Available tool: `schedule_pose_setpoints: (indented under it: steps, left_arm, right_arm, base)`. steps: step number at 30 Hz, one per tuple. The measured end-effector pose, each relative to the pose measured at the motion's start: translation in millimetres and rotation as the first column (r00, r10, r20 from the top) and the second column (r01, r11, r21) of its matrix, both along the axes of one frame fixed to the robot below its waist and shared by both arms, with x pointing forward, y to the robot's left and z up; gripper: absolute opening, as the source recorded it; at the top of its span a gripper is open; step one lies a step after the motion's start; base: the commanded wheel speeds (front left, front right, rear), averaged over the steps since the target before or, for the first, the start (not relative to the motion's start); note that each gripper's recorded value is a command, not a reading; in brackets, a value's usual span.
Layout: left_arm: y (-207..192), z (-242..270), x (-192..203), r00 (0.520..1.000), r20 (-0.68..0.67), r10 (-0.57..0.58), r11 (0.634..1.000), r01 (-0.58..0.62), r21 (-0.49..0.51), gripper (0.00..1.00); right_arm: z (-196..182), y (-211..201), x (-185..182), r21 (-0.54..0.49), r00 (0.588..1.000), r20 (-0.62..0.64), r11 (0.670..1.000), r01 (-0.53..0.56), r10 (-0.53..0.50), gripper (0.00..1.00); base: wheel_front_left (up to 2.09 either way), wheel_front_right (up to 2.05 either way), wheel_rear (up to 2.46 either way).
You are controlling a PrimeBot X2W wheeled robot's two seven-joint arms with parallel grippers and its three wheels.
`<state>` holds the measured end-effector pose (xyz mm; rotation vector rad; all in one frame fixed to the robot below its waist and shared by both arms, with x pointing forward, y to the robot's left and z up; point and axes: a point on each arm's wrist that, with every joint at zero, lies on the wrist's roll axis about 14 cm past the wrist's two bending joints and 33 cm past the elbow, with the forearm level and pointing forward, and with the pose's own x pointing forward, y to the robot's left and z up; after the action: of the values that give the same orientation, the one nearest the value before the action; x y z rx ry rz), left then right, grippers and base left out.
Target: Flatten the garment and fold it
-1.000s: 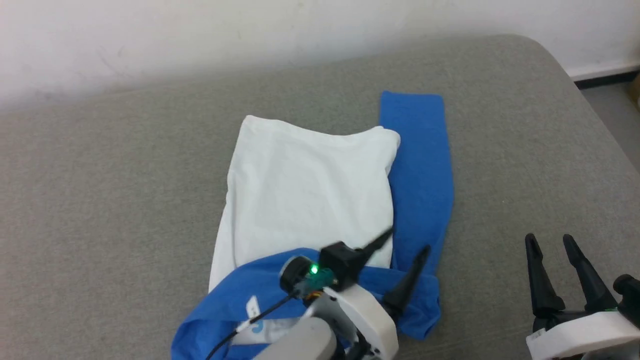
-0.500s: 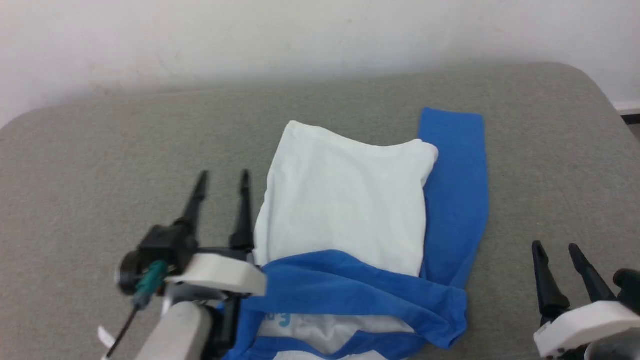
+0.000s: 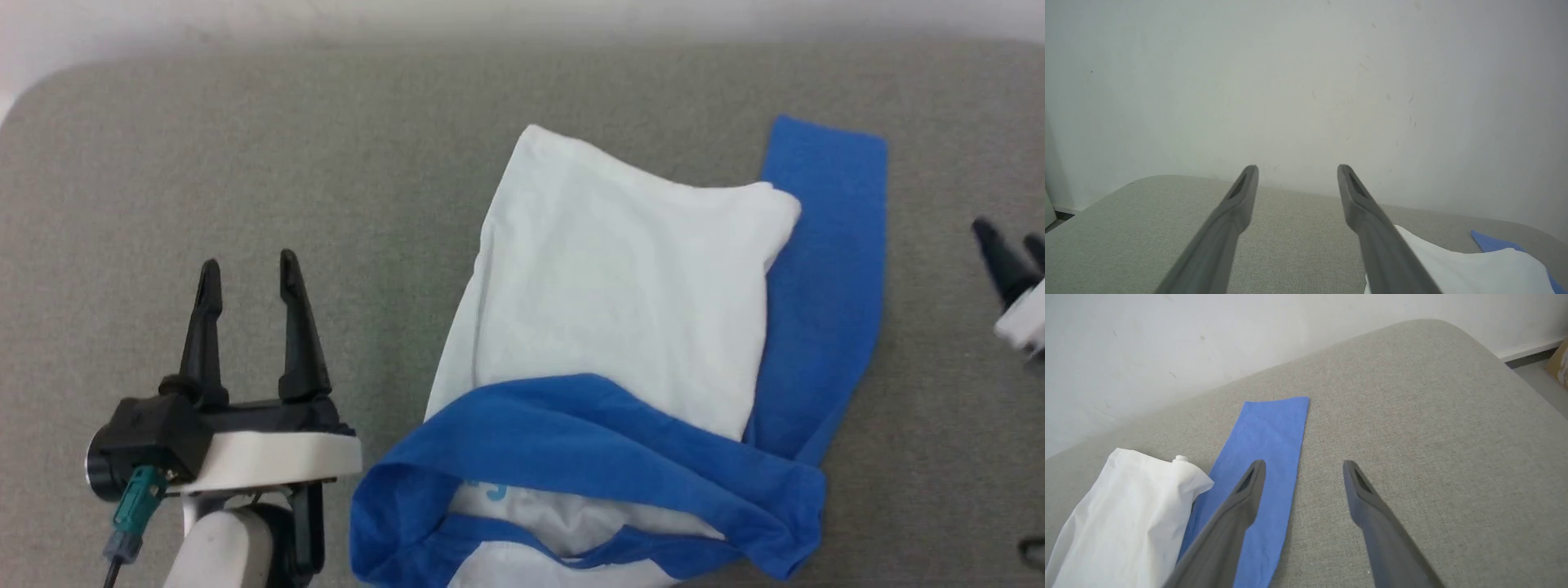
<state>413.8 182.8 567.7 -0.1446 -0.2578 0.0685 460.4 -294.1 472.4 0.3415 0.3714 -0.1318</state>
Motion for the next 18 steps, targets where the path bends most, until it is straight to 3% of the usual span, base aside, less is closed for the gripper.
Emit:
schedule_pose_setpoints:
  steps: [8, 18]
  left_arm:
    - [-5, -17, 27, 1.000, -0.014, -0.002, 1.000, 0.002, -0.021, 1.00]
    - [3, -58, 52, 0.996, -0.086, 0.029, 0.999, -0.028, 0.016, 1.00]
  right_arm:
    - [-26, -4, 73, 0.126, 0.969, -0.235, 0.991, -0.046, 0.075, 1.00]
    - [-86, 27, 133, 0.116, 0.913, -0.368, 0.983, -0.142, 0.175, 1.00]
  base:
    - [0.00, 0.00, 0.00]
    - [0.00, 0.00, 0.00]
